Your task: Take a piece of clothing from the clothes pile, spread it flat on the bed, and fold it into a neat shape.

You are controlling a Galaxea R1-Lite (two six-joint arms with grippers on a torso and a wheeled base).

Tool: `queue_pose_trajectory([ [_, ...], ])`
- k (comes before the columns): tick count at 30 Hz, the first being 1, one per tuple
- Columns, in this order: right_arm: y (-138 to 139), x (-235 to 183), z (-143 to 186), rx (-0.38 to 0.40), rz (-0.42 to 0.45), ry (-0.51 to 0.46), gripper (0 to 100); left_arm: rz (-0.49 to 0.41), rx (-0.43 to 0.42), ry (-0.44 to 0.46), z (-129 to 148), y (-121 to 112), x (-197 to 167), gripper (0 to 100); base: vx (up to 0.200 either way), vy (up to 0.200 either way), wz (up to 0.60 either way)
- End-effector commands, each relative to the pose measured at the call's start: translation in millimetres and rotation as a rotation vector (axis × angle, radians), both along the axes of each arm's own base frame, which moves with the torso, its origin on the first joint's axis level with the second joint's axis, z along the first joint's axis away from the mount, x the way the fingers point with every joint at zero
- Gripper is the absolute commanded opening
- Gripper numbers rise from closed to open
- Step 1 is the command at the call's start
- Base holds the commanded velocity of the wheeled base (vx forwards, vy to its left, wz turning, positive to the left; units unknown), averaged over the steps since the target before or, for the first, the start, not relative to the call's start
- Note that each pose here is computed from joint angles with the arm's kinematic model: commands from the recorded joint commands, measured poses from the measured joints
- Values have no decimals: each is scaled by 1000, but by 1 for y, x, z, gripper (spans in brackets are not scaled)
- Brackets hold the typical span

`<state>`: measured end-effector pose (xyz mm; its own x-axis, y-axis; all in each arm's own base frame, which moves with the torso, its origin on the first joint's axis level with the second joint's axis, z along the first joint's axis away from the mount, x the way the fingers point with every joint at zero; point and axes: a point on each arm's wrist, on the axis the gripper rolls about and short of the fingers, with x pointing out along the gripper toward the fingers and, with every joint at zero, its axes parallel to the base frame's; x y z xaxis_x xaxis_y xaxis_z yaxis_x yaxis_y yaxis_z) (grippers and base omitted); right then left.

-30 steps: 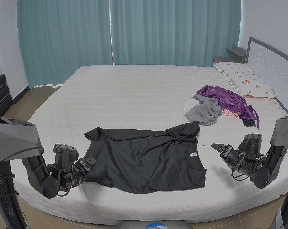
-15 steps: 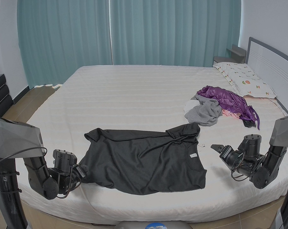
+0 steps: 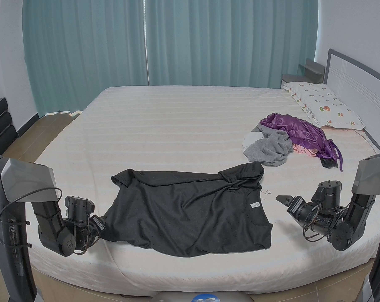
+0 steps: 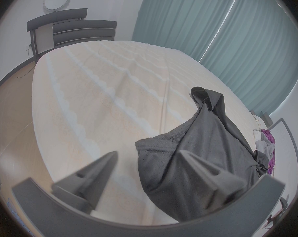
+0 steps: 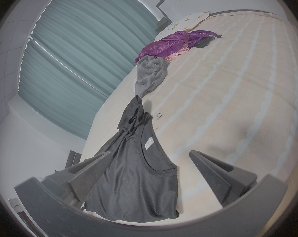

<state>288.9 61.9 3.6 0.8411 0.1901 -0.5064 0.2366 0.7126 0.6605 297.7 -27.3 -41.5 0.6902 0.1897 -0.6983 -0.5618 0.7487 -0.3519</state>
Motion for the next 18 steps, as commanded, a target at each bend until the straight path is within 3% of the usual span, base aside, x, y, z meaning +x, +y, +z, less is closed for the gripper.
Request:
queue_pose_trajectory([
  [1,2,-4,-10,-28,21,40,100,9,-1,0,-2,2,2,0,0,0,0],
  [5,4,-9,-18,-63,55,74,100,8,0,-8,2,2,0,0,0,0,0],
  [6,11,-16,-32,-98,99,125,100,6,-1,-37,13,2,0,0,0,0,0],
  [9,20,-20,-44,-113,137,159,100,10,-4,-66,24,3,0,0,0,0,0],
  [18,36,-15,-61,-135,194,172,100,17,1,-81,30,6,0,0,0,0,0],
])
